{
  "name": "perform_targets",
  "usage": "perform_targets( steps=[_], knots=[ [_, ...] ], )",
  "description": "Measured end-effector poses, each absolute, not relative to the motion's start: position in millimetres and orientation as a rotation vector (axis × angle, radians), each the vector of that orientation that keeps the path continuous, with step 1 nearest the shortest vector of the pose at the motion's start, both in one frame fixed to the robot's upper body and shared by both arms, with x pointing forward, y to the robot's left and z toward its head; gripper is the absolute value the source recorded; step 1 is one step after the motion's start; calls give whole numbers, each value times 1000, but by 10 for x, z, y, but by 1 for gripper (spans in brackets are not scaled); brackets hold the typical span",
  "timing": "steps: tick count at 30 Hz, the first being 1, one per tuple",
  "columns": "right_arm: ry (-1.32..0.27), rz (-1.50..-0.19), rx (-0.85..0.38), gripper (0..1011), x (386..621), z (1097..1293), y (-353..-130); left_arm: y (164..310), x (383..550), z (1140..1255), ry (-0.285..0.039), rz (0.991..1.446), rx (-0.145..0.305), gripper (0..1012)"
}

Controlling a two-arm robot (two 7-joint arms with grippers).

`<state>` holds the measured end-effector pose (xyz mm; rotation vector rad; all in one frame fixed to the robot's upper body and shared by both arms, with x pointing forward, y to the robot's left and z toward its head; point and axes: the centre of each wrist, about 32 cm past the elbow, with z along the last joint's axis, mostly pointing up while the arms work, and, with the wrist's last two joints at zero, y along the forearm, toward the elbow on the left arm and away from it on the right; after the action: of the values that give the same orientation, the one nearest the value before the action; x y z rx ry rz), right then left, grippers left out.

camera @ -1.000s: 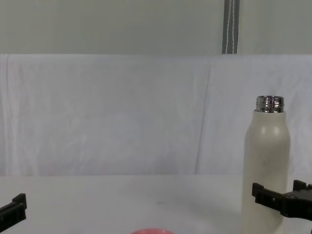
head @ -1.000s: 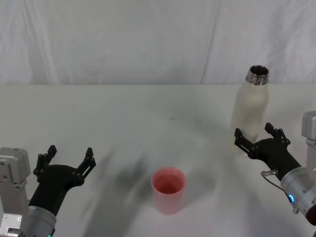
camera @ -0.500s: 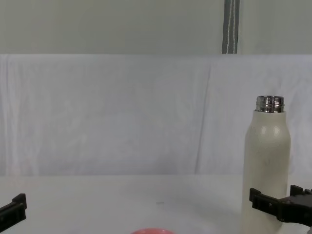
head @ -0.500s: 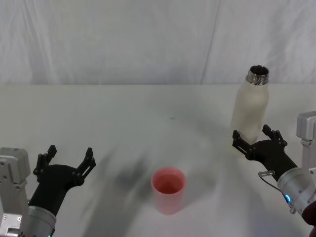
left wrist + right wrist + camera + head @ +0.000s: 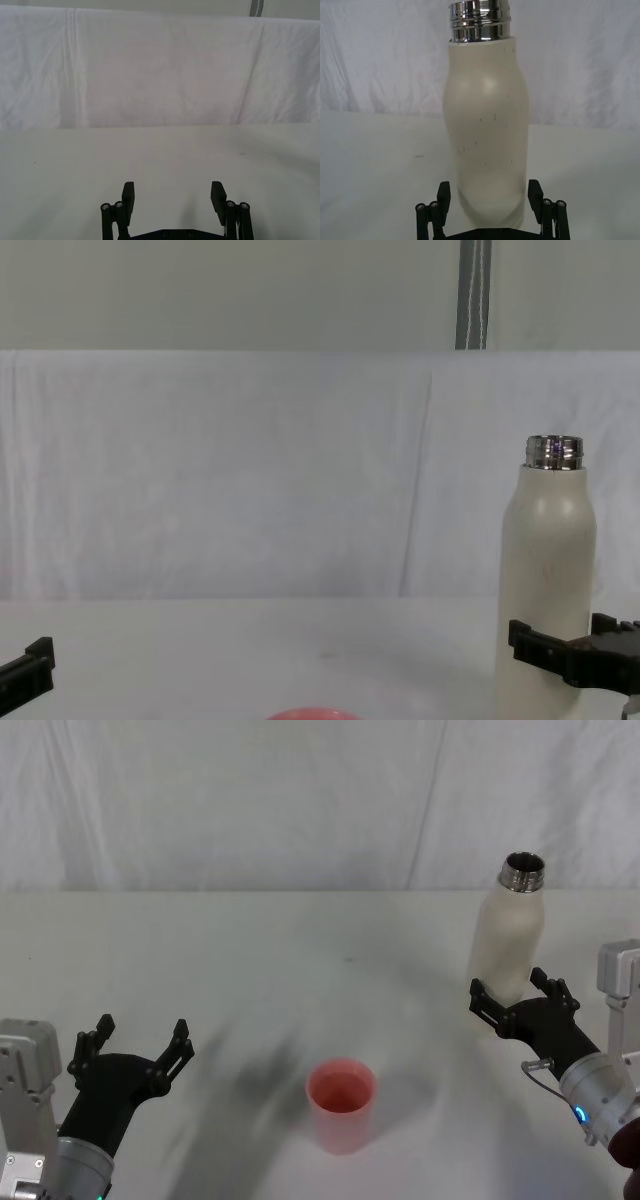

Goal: Grasp the thermos with one hand and pour water into the cup lid.

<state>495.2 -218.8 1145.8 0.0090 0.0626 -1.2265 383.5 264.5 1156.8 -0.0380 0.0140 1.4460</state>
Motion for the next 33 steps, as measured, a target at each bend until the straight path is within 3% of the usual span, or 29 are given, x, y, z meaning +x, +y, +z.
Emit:
perform_targets(
  steps=[33],
  knots=[
    [60,-1219,-1,1000,5214,11451,-2131,2645,3835,11568,14,1446,-38,1001]
  ],
)
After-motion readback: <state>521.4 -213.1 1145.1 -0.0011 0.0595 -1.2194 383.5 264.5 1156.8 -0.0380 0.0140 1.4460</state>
